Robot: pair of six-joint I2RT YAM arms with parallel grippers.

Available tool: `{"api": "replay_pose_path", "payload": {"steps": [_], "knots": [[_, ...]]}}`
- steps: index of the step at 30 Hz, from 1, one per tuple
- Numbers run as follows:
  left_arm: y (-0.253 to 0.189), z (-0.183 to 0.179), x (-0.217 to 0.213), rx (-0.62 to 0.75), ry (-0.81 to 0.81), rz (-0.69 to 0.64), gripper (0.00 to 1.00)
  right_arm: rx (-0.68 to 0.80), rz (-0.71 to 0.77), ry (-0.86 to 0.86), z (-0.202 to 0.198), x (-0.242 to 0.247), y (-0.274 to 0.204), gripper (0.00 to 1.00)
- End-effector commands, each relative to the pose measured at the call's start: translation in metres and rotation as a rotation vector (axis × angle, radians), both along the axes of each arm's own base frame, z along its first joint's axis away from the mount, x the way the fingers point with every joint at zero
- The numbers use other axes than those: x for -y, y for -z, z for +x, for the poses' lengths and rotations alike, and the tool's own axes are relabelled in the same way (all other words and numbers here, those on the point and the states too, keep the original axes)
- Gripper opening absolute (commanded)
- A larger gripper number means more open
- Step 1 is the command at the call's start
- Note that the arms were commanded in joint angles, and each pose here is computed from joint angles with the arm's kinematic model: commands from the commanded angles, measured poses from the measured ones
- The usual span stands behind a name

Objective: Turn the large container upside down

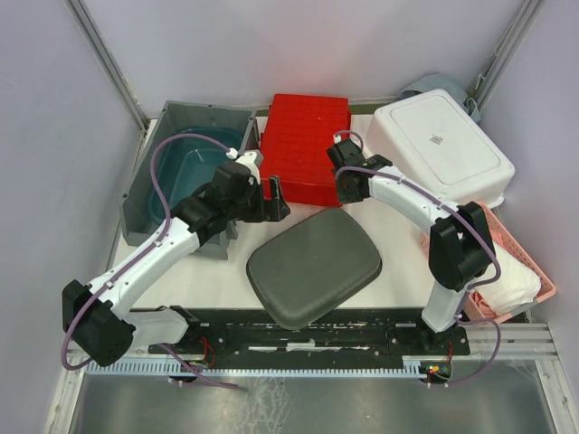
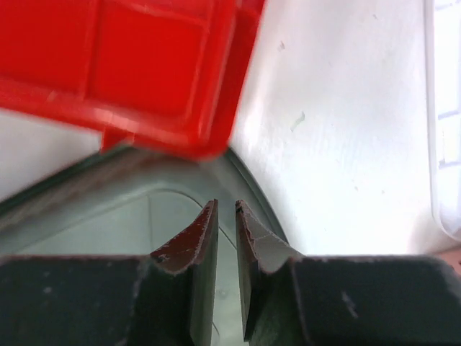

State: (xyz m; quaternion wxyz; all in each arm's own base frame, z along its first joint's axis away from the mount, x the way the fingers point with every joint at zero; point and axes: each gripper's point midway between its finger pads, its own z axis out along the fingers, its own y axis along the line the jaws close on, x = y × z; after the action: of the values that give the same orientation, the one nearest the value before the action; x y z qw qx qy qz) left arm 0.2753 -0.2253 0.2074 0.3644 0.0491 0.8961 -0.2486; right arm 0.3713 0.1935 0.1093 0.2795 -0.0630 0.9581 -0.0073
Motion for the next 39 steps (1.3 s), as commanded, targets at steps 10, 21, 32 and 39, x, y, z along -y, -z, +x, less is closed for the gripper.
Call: {"api": "replay_pose_path", "payload": {"steps": [10,21,32,39], "knots": [[0.041,0.048,0.055,-0.016,0.103,0.005,0.92,-0.042,0.021,0.143,-0.06,0.067,-0.007,0.26],[0.075,0.039,0.128,-0.086,0.365,-0.016,0.92,0.031,0.018,0.252,-0.077,0.11,-0.047,0.34],[0.025,0.019,0.246,-0.187,0.703,-0.36,0.88,0.183,0.069,0.339,-0.084,0.138,-0.108,0.38],[-0.052,0.061,0.221,0.016,0.526,-0.207,0.9,0.178,0.086,0.315,-0.086,0.136,-0.116,0.39]]}}
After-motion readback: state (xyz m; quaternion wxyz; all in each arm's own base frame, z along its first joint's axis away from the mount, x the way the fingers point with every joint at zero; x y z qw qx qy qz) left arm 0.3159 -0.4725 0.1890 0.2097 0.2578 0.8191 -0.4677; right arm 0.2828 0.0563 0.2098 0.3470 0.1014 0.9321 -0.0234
